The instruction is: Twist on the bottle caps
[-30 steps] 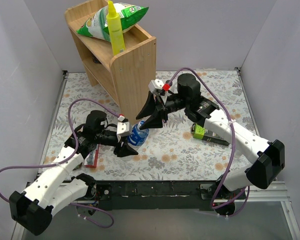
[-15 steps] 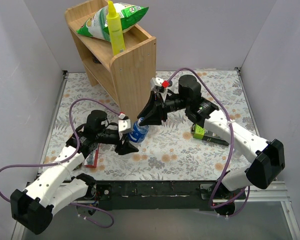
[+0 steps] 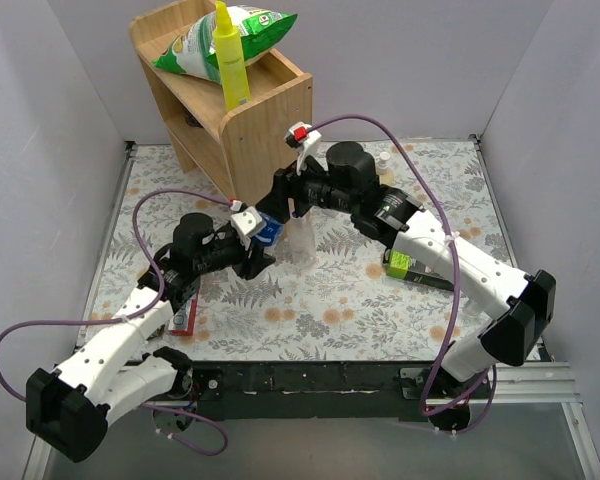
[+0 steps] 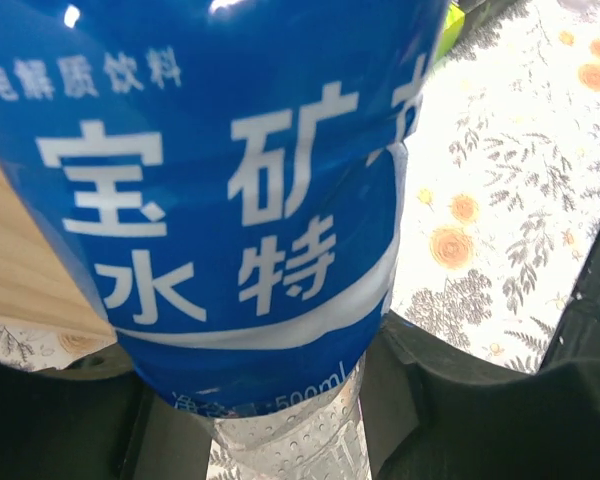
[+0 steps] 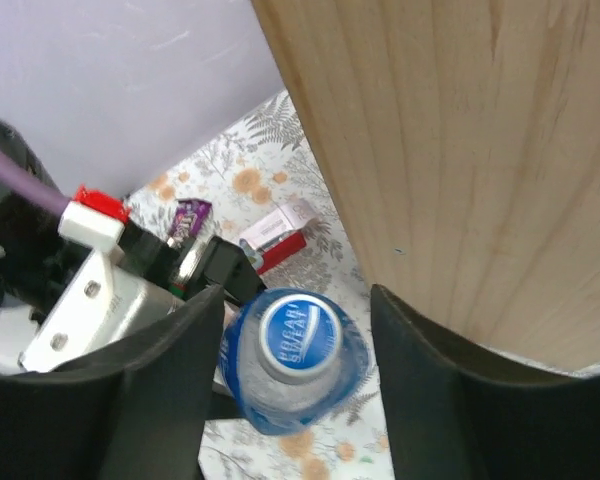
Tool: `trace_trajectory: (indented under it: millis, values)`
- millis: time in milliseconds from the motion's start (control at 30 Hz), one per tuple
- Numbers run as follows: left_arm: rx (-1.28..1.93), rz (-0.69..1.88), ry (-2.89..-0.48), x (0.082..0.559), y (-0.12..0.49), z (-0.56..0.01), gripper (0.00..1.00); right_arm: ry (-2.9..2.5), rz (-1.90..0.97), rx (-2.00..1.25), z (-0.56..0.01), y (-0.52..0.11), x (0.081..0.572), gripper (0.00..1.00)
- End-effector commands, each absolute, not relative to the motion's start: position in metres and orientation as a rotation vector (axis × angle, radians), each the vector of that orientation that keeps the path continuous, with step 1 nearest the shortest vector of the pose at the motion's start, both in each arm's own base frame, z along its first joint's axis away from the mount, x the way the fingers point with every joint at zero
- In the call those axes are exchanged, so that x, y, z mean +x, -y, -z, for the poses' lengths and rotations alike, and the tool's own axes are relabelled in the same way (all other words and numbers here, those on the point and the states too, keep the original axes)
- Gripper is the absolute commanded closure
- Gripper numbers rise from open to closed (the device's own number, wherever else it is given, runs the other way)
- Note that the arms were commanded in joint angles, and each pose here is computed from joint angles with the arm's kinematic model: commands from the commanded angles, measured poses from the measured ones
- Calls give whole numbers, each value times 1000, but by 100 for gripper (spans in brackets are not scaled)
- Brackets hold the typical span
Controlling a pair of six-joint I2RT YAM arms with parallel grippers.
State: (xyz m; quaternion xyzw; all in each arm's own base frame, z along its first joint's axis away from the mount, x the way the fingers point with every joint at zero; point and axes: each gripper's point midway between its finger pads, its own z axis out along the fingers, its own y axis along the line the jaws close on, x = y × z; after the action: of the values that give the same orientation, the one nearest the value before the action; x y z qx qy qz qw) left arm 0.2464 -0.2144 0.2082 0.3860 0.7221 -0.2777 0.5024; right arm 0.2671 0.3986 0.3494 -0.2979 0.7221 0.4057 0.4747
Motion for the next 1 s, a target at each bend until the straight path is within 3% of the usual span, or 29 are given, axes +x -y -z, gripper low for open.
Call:
trace_trajectory:
  millis: [0,133,267,600,967]
  values:
    - [1065,682,-1657,223,211,-221,100,-1526,-1144,-874,-394,-367,256,25]
    - [1255,839,-1551,179,218,-222,100,-1305,-1341,-1140,-402,-346,220,23]
    - [1309,935,-1550,164,222,-223,100,-1192,-1562,-1354,-376,-340,177,29]
    - [1309,1007,-1542,165,231,-229,100,-1100,-1587,-1385,-369,-347,174,31]
    - [1294,1005,-1533,170,234,-231,100,-1168,-1599,-1352,-354,-356,176,44]
